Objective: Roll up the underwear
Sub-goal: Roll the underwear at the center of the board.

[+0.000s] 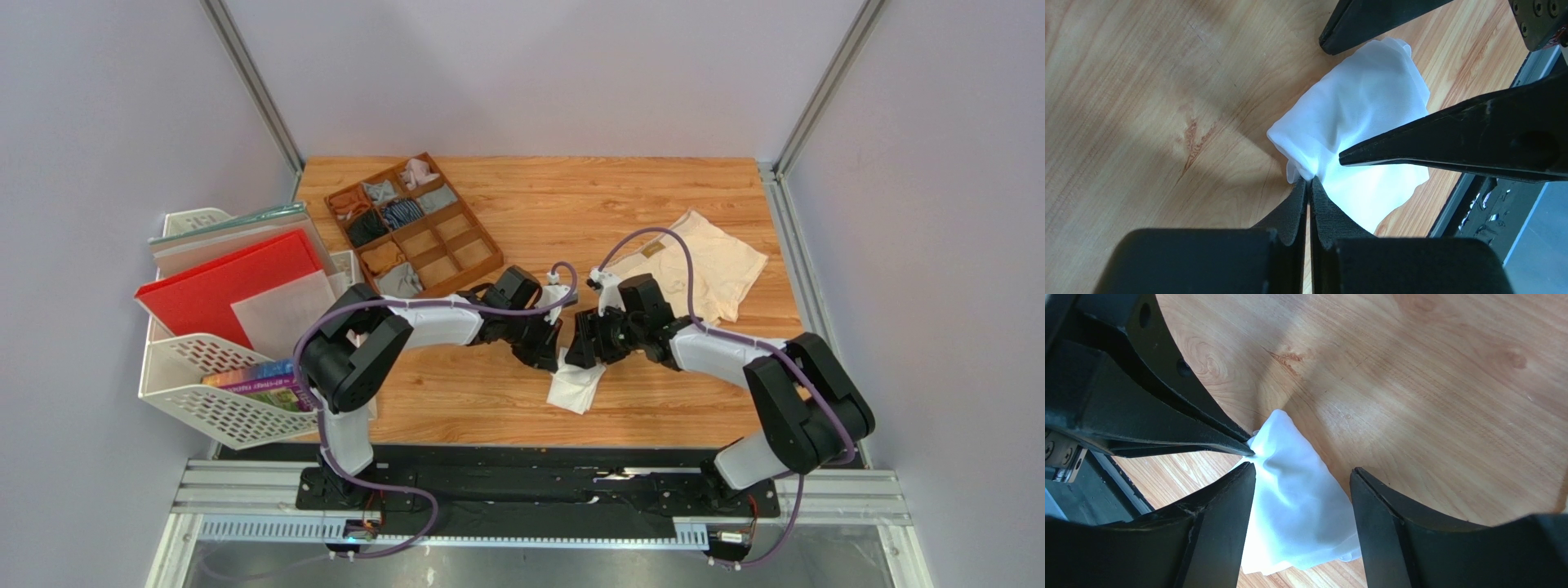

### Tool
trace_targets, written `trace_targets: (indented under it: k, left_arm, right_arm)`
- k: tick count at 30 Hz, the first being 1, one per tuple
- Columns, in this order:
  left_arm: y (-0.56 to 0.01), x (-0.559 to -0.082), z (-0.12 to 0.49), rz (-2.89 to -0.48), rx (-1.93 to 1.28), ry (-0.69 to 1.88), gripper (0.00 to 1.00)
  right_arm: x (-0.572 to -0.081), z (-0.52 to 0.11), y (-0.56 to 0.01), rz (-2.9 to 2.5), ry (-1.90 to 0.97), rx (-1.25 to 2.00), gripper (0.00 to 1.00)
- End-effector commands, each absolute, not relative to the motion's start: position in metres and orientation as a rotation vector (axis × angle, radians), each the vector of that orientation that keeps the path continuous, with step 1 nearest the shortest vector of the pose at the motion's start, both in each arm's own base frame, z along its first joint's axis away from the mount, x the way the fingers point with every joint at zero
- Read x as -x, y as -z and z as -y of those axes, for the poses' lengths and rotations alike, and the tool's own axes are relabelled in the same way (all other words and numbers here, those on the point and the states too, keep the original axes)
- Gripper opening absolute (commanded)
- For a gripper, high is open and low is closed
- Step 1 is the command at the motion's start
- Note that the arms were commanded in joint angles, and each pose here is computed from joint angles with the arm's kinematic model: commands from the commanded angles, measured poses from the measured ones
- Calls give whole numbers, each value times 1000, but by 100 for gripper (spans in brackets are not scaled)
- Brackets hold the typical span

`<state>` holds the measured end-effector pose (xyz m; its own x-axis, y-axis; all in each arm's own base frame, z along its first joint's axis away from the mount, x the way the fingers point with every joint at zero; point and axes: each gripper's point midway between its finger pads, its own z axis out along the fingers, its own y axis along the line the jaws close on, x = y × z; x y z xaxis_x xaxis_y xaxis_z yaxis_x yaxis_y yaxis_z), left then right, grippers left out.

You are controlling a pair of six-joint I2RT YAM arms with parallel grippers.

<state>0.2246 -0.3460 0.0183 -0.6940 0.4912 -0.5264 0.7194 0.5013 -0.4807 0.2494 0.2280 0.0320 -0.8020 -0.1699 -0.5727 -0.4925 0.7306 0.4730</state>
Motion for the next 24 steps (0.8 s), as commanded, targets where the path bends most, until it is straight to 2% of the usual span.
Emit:
trace_targets:
  k: [1,17,20,24]
  left_arm:
    - [-13,-226,331,-2443,-1086,878,0]
    - [-17,-233,327,-2443,-1052,827,0]
    - [-22,-234,328,-2431,-1037,833,0]
    - [-25,-233,329,-2423,-1023,841,0]
  right_arm:
    - [-244,-228,-33,-2489,-876,534,63]
    - [-222,-221,-25,-2644,-895,502,56]
    - [-217,-218,-23,-2676,-880,484,51]
    - [-216,-217,-20,-2692,-867,456,38]
